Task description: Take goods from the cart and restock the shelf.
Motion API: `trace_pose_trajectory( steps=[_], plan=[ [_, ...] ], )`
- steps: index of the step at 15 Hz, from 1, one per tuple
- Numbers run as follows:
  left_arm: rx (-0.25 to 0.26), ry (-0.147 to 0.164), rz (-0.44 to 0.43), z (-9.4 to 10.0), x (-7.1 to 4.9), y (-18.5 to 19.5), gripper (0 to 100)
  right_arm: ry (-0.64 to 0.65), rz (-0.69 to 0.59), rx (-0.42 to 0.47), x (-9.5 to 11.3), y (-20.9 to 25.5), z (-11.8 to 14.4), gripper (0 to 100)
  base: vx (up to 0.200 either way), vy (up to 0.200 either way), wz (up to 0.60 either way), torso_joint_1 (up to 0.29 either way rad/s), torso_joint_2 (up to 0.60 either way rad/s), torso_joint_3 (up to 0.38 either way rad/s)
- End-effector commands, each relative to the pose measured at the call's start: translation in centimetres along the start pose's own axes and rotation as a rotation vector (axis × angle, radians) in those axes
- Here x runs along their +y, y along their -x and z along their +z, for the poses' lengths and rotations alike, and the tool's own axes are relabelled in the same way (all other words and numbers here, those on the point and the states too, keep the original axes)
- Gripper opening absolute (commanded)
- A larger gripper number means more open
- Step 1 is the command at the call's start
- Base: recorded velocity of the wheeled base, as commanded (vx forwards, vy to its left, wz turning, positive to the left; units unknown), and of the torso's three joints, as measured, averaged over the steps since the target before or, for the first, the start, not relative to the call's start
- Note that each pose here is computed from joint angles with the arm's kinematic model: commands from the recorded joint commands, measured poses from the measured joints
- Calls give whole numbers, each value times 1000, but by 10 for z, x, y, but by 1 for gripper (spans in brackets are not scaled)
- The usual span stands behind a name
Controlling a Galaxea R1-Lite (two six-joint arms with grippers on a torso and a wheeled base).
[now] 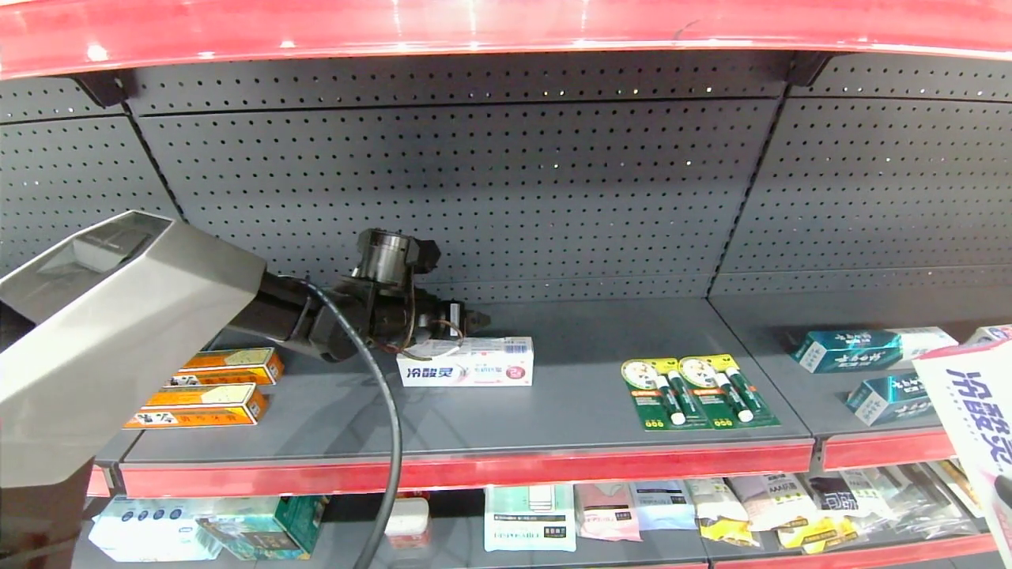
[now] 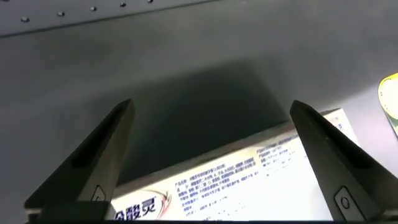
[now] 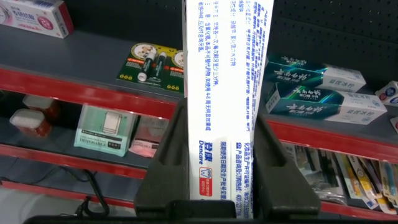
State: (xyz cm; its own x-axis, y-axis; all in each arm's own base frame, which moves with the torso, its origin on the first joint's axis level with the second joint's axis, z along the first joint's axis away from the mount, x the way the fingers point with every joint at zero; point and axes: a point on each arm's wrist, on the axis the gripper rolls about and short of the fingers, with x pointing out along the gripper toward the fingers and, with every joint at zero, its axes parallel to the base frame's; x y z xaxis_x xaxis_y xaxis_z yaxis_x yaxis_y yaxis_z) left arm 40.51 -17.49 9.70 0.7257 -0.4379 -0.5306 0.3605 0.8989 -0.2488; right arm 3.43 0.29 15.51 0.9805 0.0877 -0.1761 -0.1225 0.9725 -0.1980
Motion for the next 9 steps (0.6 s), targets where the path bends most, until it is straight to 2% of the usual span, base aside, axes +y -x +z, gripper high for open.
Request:
trace_pose_trajectory(
  steps=[1,4,6,9],
  plan=[
    [1,-3,0,-1,1,-4,100,0,0,-1,0,1,-1,0,0,0,0,0,0,0],
    [17,-5,-1,-5,1,-5,100,1,4,2,1,0,-2,0,0,0,0,0,0,0],
    [38,-28,-8,-6,1,-4,100,0,2,4,1,0,-3,0,0,0,0,0,0,0],
    [54,-31,-31,-8,1,-4,100,0,3,5,1,0,-3,0,0,0,0,0,0,0]
  ],
)
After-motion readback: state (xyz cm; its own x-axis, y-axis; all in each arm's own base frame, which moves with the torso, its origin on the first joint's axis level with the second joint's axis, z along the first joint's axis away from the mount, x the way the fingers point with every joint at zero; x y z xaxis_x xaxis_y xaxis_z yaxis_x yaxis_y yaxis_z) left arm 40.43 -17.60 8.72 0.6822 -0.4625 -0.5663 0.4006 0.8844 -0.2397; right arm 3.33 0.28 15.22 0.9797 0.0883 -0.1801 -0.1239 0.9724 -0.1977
